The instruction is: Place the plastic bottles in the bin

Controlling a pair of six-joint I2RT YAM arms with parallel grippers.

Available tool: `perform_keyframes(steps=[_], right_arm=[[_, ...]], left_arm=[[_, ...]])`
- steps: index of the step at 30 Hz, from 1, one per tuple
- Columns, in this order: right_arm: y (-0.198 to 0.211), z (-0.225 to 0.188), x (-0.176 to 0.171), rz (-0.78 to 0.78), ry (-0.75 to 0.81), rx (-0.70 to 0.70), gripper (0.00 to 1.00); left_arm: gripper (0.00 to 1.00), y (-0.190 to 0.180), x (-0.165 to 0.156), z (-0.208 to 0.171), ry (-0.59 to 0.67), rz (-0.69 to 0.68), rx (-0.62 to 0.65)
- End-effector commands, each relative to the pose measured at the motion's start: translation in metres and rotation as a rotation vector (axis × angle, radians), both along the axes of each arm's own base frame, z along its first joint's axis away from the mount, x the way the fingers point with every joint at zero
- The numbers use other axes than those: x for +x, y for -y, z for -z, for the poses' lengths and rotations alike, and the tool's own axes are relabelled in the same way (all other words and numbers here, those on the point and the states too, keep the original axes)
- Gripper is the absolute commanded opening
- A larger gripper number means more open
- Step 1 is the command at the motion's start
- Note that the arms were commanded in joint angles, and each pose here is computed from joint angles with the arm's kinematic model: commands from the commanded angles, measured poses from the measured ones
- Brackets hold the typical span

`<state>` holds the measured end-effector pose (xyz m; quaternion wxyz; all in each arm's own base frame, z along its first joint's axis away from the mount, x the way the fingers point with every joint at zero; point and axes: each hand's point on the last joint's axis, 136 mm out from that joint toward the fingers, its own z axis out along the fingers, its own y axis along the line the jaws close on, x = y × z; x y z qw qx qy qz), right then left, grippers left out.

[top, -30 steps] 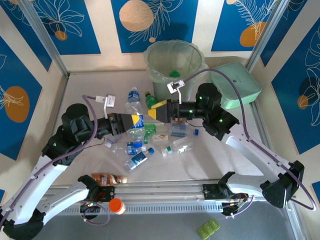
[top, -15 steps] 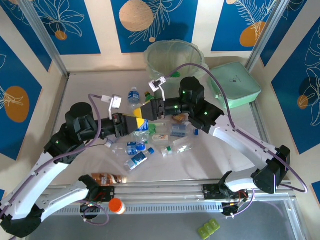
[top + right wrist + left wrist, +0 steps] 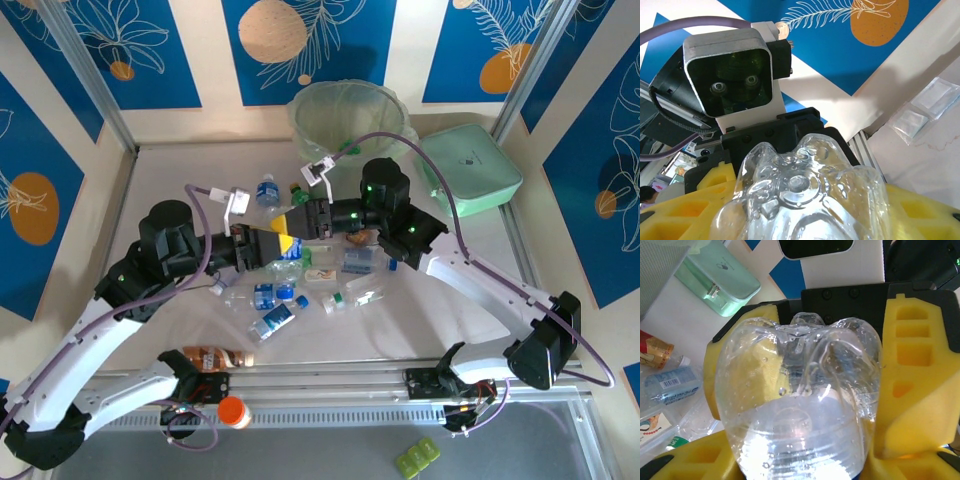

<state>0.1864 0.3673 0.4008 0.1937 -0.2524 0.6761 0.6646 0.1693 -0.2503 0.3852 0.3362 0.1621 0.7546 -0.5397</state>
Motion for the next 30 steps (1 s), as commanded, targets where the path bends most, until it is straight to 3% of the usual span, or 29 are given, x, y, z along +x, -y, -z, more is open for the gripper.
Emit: perform_keyframes(steps=[1, 3, 8, 19, 25, 30], right_arm=[[0.012, -0.020, -0.011, -0.009, 0.018, 0.037, 0.51], [0.016, -0.021, -0.007, 0.014, 0.024, 0.036, 0.51], [0.033, -0.026, 0.016, 0.112, 0.039, 0.019, 0.48], [0.110, -0.055, 0.141, 0.600, 0.122, -0.153, 0.43], [0.149, -0.069, 0.226, 0.842, 0.216, -0.245, 0.44], [0.168, -0.044, 0.299, 0.969, 0.273, -0.409, 0.44]], left_arm=[[0.60, -0.004, -0.008, -0.019, 0.050, 0.009, -0.027], [0.71, -0.007, -0.008, -0.022, 0.056, -0.007, -0.026], [0.85, -0.020, -0.009, -0.035, 0.101, -0.061, -0.017], [0.85, -0.086, 0.017, -0.021, 0.155, -0.425, 0.217], [0.84, -0.094, 0.020, -0.004, 0.131, -0.452, 0.298], [0.84, -0.092, 0.017, -0.001, 0.126, -0.437, 0.279]])
